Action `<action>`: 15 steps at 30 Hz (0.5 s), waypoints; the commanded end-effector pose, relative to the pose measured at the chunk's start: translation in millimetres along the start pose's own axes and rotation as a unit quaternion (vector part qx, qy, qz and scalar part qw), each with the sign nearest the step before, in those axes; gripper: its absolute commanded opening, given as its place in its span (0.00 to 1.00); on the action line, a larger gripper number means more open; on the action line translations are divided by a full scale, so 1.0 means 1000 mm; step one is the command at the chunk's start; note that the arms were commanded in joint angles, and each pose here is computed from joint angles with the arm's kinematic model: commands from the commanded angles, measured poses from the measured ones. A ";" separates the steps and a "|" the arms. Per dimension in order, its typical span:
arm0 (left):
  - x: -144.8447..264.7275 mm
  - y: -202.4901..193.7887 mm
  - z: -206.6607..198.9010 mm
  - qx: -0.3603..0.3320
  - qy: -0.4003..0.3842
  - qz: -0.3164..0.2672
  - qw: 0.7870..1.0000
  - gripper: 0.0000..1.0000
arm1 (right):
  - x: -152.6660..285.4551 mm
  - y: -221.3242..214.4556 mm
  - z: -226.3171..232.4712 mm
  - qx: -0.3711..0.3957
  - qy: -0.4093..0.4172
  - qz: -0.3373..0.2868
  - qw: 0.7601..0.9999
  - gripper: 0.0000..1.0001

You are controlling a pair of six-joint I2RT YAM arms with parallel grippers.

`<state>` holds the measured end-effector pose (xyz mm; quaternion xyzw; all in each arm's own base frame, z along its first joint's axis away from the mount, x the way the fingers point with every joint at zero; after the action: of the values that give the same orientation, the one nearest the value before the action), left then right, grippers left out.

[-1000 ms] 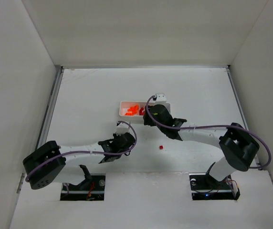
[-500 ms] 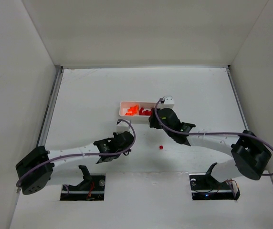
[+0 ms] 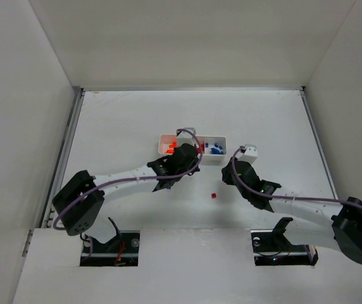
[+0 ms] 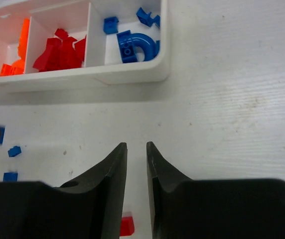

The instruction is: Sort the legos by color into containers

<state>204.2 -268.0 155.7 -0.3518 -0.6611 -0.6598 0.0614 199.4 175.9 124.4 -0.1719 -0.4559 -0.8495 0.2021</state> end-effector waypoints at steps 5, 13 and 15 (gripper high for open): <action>-0.055 0.071 -0.036 0.016 -0.054 -0.076 0.996 0.09 | 0.016 0.002 -0.019 -0.057 -0.024 -0.023 0.998 0.27; -0.100 0.077 -0.048 0.010 -0.051 -0.064 0.997 0.19 | 0.032 -0.012 -0.018 -0.041 -0.005 0.010 0.999 0.40; -0.102 0.077 -0.048 0.006 -0.049 -0.065 0.997 0.25 | 0.035 -0.019 -0.016 -0.029 0.000 0.022 0.999 0.45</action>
<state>294.8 -350.5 141.7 -0.3555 -0.6730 -0.6481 0.0267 166.3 161.4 121.3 -0.1871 -0.4230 -0.8632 0.2025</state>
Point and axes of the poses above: each gripper's point midway between its finger pads, its own x axis back along the fingers, its own z axis along the line the jaws close on, y = z × x, the point moved 8 cm from there along x, back along the fingers, and after that the axes turned 14 degrees about -x, right-handed, at the moved point
